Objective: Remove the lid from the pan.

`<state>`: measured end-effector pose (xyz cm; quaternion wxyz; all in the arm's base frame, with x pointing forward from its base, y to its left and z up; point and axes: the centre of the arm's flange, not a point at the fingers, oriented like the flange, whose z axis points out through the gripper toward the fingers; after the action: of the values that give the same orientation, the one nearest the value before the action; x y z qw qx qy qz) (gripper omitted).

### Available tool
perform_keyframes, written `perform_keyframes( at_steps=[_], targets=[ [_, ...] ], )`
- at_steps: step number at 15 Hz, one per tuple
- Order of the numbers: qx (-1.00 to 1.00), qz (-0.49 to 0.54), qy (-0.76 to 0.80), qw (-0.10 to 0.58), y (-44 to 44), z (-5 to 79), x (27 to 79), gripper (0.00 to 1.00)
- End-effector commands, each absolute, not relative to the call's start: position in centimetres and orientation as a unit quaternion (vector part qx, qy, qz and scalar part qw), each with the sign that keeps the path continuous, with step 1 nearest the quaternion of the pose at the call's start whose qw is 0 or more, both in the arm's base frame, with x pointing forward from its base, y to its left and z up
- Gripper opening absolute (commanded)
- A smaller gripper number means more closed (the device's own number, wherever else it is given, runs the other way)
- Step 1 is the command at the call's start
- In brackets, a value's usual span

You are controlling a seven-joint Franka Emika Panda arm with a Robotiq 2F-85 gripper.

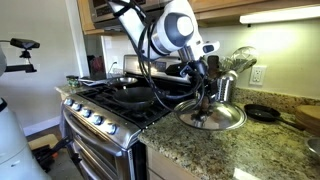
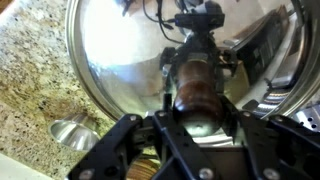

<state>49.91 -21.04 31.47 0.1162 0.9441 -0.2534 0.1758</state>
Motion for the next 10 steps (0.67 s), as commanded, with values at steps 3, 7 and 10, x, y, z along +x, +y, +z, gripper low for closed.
perform_keyframes(
  at_steps=[3,7,10],
  targets=[
    [0.941,0.179,-0.263,0.114,-19.2,27.2,53.8,0.21],
    [0.944,0.172,-0.257,0.113,-17.9,24.9,55.0,0.21],
    [0.944,0.168,-0.263,0.112,-17.7,23.6,54.6,0.21]
  ],
)
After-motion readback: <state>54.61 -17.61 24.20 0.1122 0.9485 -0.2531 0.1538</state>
